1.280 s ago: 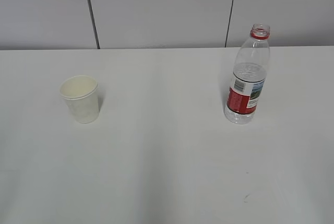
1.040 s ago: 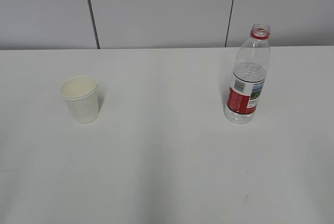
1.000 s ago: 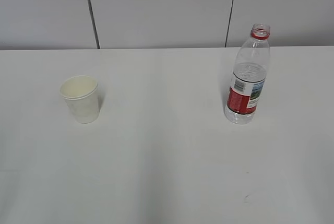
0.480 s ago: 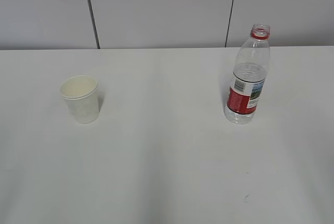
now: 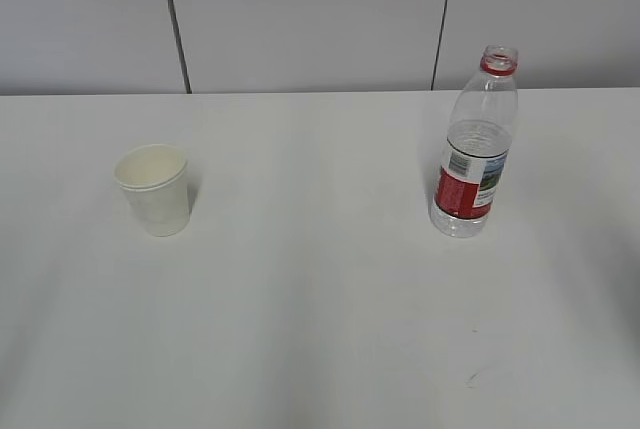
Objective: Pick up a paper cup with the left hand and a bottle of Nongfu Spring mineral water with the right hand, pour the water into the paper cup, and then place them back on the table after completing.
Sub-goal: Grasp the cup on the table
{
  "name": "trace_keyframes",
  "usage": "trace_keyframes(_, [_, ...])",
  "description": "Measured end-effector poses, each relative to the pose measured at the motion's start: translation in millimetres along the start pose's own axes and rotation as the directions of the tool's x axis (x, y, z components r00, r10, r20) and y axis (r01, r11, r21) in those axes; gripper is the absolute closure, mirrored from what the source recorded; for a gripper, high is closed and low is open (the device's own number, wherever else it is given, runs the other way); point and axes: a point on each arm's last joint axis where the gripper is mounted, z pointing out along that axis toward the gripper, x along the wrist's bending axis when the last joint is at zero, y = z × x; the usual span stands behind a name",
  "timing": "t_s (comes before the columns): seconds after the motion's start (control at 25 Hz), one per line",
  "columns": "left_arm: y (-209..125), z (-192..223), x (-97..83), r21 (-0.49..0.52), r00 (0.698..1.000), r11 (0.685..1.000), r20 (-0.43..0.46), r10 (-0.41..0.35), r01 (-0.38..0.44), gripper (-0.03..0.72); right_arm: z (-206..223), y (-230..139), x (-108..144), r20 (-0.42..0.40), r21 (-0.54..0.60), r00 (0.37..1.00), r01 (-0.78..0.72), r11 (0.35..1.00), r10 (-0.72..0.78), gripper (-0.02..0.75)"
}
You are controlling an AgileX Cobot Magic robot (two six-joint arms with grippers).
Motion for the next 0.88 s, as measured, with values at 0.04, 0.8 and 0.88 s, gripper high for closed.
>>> trace_keyframes(0.04, [7,5,0.1,-0.024,1.000,1.000,-0.002,0.003,-0.003,0.189,6,0,-1,0.003,0.008,1.000,-0.001,1.000,0.001,0.151])
trace_keyframes(0.8, [25,183,-8.5,-0.136,0.999,0.990,0.035,0.033,-0.028,0.189,71,-11,-7,0.042,0.062,0.999,-0.011,0.998,0.008,0.151])
trace_keyframes(0.88, [10,192,-9.3,-0.139,0.999,0.990,0.040,0.032,-0.026,0.189,71,-10,-8,0.044,0.049,0.999,-0.010,0.999,0.008,0.150])
